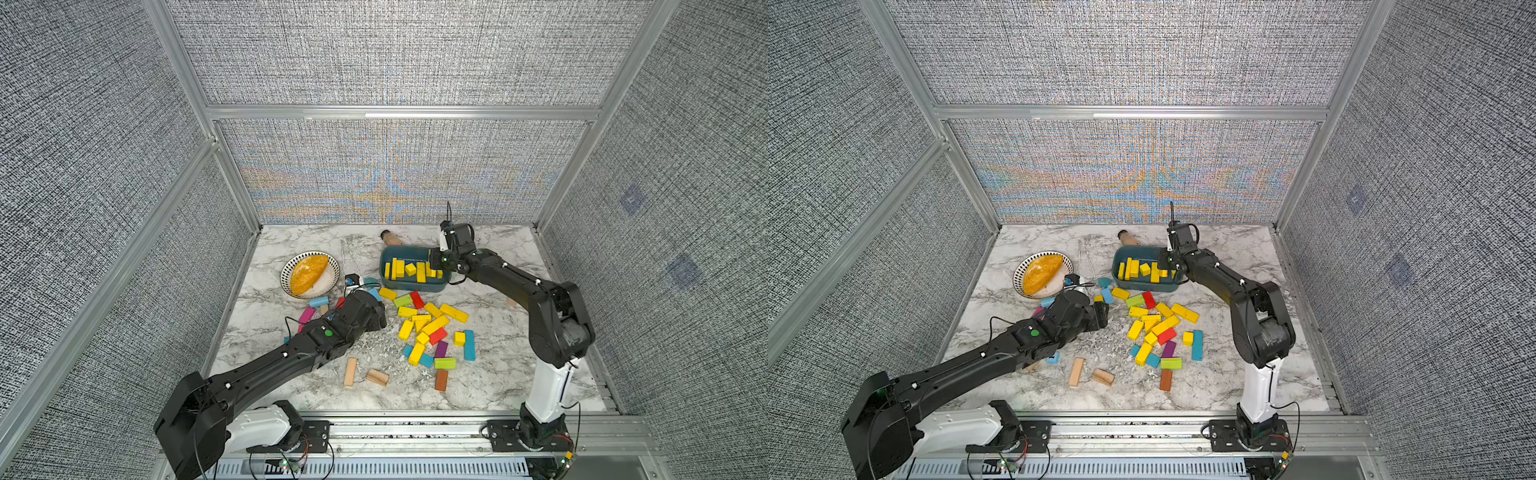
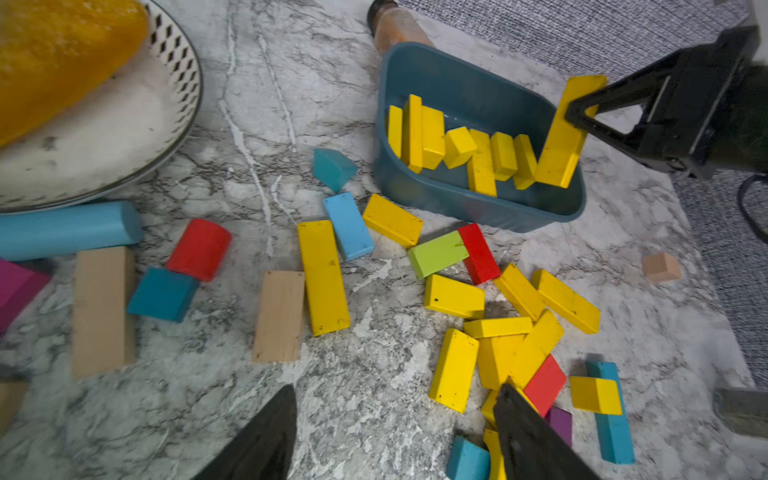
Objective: Pick out the yellow building blocks
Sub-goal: Place the building block in the storage box.
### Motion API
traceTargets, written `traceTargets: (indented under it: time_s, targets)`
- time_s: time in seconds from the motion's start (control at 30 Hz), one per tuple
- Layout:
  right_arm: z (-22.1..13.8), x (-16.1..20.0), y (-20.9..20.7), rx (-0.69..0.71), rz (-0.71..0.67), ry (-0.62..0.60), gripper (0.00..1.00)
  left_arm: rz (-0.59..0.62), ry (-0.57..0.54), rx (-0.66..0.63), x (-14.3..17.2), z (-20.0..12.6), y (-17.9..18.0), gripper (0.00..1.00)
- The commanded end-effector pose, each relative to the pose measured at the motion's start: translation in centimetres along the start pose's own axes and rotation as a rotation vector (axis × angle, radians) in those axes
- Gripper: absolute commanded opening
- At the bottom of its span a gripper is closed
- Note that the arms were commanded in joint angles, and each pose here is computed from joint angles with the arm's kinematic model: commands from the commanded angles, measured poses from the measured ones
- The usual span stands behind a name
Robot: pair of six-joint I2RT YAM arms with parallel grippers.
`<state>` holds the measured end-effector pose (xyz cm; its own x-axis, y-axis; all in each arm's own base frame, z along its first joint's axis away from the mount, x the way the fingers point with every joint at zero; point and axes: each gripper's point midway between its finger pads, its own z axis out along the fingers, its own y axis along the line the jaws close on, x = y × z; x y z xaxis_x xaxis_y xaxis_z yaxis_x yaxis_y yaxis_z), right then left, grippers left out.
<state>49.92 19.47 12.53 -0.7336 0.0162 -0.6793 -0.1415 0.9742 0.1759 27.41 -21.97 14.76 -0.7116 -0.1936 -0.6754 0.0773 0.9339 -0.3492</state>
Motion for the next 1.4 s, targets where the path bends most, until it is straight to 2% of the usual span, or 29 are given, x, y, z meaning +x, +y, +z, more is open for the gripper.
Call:
traceTargets:
  time_s: [0.0, 0.33, 0.43, 0.57, 0.77, 0.97, 1.17, 1.37]
  targets:
    - [1.0, 1.2, -3.1, 0.164, -0.079, 0.076, 0.06, -0.007, 0.002, -0.086, 0.2, 0.2, 1.6, 0.75]
    - [4.6, 2.1, -3.1, 0.147, -0.087, 0.161, 0.08, 0.002, 0.075, -0.121, 1.0, 1.7, 1.2, 0.73]
    - [5.1, 2.4, -3.0, 0.141, -0.091, 0.173, 0.13, -0.003, 0.11, -0.126, 1.3, 2.3, 0.9, 0.72]
    - [4.9, 1.8, -2.7, 0.13, -0.084, 0.16, 0.26, -0.004, 0.156, -0.138, 1.7, 3.0, 0.5, 0.72]
    - [2.1, -1.0, -2.0, 0.112, -0.086, 0.085, 0.39, -0.016, 0.23, -0.171, 2.5, 4.5, 0.3, 0.72]
    - [-2.3, -3.0, -1.4, 0.081, -0.071, -0.012, 0.42, -0.025, 0.305, -0.255, 3.1, 6.4, 0.9, 0.7]
    - [-6.3, -1.9, -1.2, 0.032, -0.043, -0.073, 0.42, -0.015, 0.404, -0.344, 4.3, 8.4, 2.2, 0.63]
    - [-8.3, 0.5, -1.9, 0.032, -0.024, -0.07, 0.42, -0.027, 0.415, -0.415, 4.7, 9.2, 3.6, 0.6]
